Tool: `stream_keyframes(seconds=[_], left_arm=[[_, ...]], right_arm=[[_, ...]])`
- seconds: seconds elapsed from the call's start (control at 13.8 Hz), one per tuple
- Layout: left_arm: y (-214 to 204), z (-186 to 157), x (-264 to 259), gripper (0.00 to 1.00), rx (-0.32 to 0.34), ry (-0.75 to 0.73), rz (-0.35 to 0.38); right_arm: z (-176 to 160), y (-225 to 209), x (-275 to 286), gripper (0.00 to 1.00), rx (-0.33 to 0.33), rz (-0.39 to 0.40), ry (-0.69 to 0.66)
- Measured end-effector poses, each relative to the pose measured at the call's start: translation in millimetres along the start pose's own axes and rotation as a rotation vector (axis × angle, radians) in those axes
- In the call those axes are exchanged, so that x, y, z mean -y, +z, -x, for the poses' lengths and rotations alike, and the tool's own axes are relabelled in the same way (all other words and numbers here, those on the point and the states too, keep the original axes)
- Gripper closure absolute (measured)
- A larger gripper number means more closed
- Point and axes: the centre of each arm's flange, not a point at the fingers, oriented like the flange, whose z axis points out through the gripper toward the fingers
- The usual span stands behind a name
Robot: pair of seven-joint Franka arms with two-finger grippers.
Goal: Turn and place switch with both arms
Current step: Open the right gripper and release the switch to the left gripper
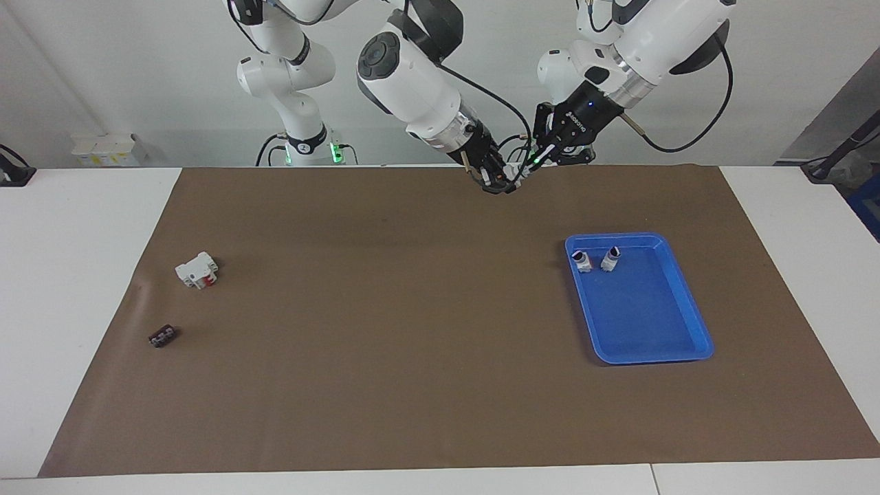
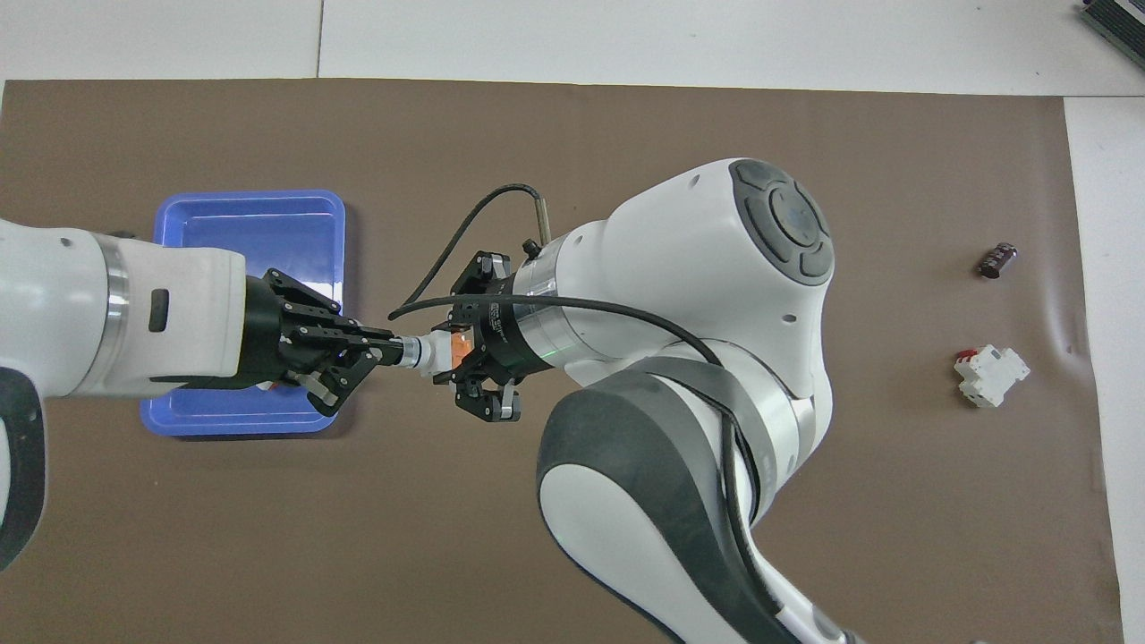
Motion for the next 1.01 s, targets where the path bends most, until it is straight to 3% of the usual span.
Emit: stream_keyframes(seconds=[0.94, 1.01], left_arm=[[-2.4, 1.8, 2.1, 0.90, -0.002, 0.063, -0.003], [-2.6, 5.1, 6.2, 0.90, 0.013, 0.081, -0.019]], right_arm=[[2.1, 0.3, 0.2, 0.59, 0.004, -0.007, -0.003], [1.8, -3.5, 1.0, 0.55, 0.002, -0.014, -0.006]])
